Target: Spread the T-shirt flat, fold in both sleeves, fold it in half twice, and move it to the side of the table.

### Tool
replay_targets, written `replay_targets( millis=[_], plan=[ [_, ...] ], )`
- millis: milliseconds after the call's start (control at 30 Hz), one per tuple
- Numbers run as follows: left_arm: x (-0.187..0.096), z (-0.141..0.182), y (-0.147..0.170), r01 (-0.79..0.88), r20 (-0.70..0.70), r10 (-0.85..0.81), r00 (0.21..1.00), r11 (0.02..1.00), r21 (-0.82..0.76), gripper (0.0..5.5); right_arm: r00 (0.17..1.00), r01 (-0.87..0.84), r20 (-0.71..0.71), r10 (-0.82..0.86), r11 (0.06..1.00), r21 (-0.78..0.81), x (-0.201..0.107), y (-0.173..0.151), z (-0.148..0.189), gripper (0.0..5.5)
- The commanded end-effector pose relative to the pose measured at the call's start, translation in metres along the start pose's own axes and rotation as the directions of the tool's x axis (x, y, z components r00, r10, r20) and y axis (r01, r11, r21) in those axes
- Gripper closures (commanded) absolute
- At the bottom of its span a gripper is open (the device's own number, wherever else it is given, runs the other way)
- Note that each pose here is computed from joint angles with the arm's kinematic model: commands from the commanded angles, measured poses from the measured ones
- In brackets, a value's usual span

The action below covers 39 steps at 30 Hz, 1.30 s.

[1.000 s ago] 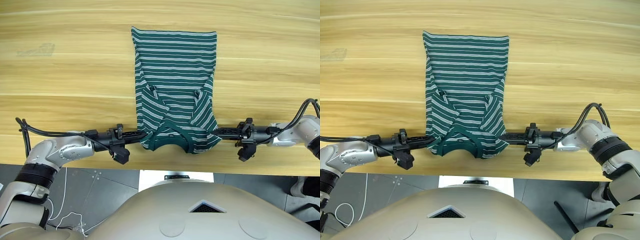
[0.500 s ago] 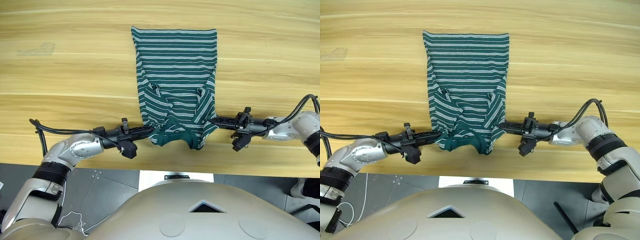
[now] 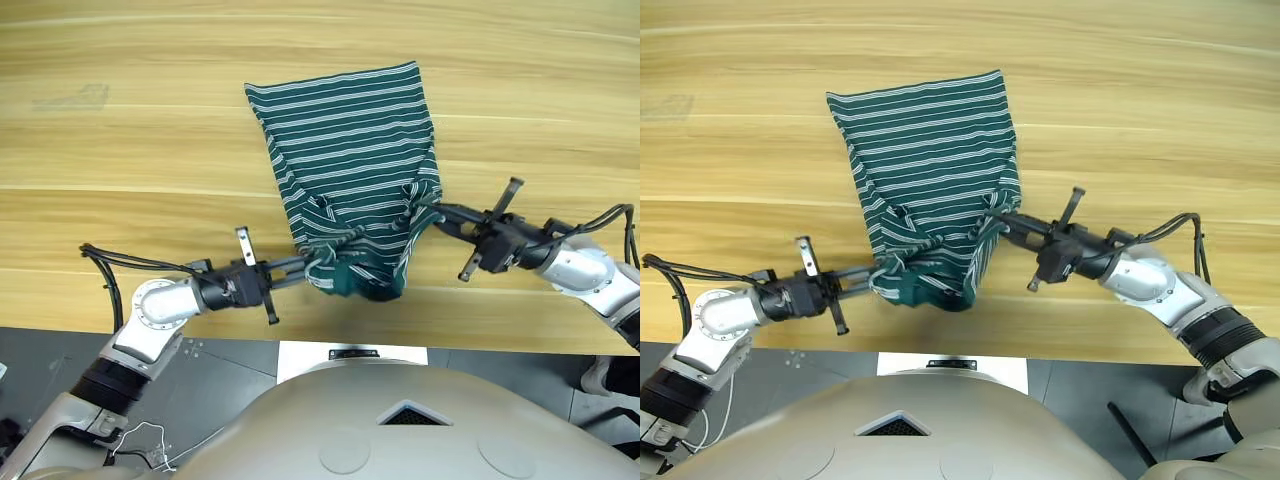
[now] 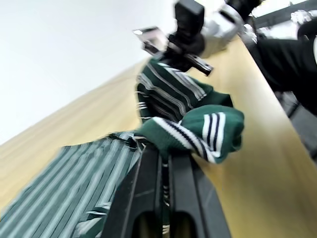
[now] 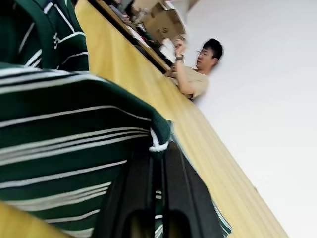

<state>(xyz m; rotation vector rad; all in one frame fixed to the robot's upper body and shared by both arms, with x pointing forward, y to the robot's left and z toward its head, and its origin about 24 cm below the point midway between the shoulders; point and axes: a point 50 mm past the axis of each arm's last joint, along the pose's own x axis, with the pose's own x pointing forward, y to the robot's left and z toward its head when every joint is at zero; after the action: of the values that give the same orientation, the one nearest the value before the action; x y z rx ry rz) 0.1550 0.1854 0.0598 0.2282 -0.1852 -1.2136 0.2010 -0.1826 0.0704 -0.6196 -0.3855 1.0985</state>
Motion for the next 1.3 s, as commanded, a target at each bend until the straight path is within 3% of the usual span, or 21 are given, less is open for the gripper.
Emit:
replay_targets(
  millis=[33,133,300,500,767,967,1233,1300],
  plan=[
    [-0.008,0.003,0.012,-0.053,0.043,0.055,0.998,0.998,-0.042,5.5,1.0,-0.009,0.028,0.007,0.998,0.058,0.001,-0.006,0.007,5.49],
    [-0.009,-0.004,0.025,-0.142,0.061,0.147,0.987,0.987,-0.079,5.5,0.999,0.019,0.036,-0.022,0.998,0.061,0.007,-0.011,0.004,5.49],
    [0.012,-0.032,0.078,-0.428,0.009,0.44,0.898,0.879,-0.209,5.5,0.968,0.244,-0.063,-0.243,0.97,0.016,0.035,-0.042,-0.028,5.49],
    [0.032,-0.063,0.105,-0.597,-0.147,0.584,0.799,0.737,-0.318,5.5,0.905,0.396,-0.184,-0.383,0.917,0.044,0.072,-0.065,-0.061,5.49],
    [0.05,-0.083,0.126,-0.685,-0.277,0.629,0.727,0.633,-0.361,5.5,0.794,0.52,-0.399,-0.458,0.852,0.059,0.107,-0.082,-0.091,5.49],
    [0.054,-0.078,0.146,-0.685,-0.253,0.642,0.724,0.624,-0.375,5.5,0.75,0.526,-0.486,-0.449,0.85,0.024,0.124,-0.082,-0.096,4.38],
    [0.053,-0.077,0.164,-0.74,-0.252,0.709,0.659,0.552,-0.383,4.14,0.688,0.549,-0.559,-0.462,0.836,-0.014,0.127,-0.08,-0.101,2.96],
    [0.045,-0.079,0.171,-0.8,-0.286,0.764,0.579,0.465,-0.378,3.85,0.668,0.58,-0.563,-0.486,0.814,-0.015,0.126,-0.079,-0.102,2.64]
  ],
)
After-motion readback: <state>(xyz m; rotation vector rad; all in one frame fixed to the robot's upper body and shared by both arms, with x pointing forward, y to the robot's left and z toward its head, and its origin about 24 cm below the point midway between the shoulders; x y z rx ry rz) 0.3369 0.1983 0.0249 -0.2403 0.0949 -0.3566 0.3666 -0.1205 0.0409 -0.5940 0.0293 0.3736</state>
